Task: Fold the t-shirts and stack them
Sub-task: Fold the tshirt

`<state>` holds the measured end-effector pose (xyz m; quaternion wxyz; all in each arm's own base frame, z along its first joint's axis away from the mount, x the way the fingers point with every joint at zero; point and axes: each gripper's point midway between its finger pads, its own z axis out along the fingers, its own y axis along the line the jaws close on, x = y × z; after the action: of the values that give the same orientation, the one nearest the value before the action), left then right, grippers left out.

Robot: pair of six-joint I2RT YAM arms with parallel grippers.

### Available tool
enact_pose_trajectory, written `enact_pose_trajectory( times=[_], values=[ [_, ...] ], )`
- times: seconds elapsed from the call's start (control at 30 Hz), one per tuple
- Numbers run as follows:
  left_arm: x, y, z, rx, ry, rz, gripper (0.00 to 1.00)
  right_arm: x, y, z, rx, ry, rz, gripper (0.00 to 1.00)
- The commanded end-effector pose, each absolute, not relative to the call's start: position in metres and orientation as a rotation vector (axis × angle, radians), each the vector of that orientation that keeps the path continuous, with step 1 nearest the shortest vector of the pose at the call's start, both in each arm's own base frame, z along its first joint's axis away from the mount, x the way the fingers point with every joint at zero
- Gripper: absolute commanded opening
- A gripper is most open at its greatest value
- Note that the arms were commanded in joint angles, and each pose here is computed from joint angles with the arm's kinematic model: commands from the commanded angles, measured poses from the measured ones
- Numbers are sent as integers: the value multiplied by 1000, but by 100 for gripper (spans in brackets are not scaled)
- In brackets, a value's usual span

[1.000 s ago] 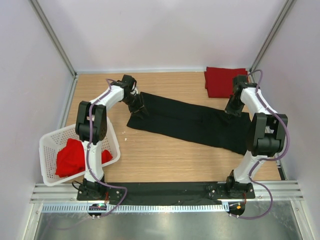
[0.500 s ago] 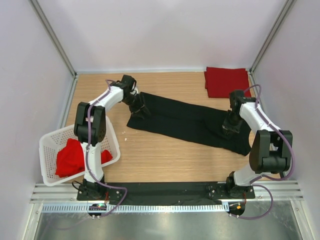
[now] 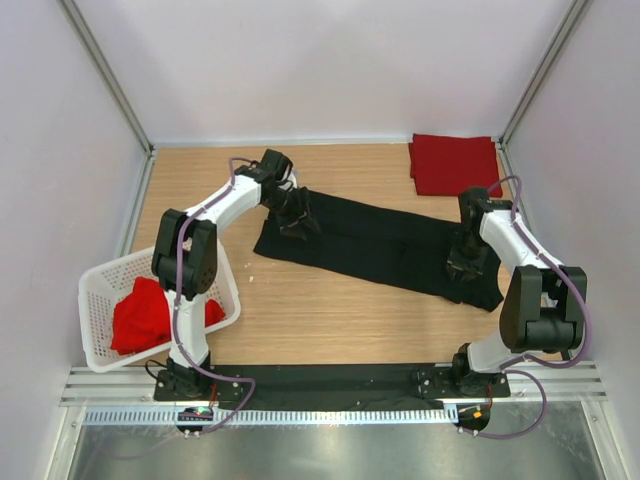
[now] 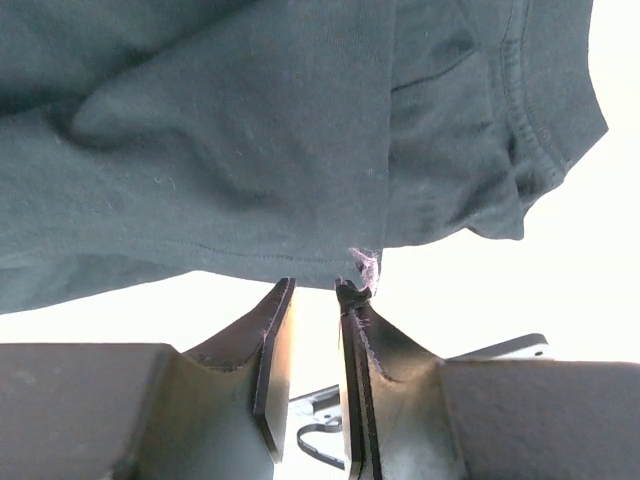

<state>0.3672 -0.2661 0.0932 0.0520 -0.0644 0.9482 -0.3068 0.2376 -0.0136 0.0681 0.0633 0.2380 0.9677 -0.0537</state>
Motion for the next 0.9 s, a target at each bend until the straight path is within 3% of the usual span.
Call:
enact_pose_trajectory(
  times=[0.0, 0.17, 0.33, 0.5, 0.57, 0.63, 0.87],
  values=[
    [375, -270, 121, -173, 2809, -1008, 50, 243, -15, 87, 722, 2887, -147, 29],
    [376, -270, 121, -171, 2811, -1010, 50, 276, -4, 99, 729, 2790, -20, 31],
    [377, -275, 120, -168, 2817, -1040, 50, 315, 49, 83, 796, 2774, 341, 30],
    [369, -301, 137, -65, 2779, -1163, 52, 310, 34, 90, 747, 2795, 202, 31],
    [368, -322, 143, 12, 2728, -1242, 57, 296, 7, 90, 839, 2796, 87, 42],
    [358, -349, 150, 110, 2694, -1322, 60, 283, -4, 86, 957, 2793, 131, 47],
    [366, -427, 155, 150, 2537, -1541, 61, 277, -50, 78, 1137, 2668, 137, 48]
  ],
)
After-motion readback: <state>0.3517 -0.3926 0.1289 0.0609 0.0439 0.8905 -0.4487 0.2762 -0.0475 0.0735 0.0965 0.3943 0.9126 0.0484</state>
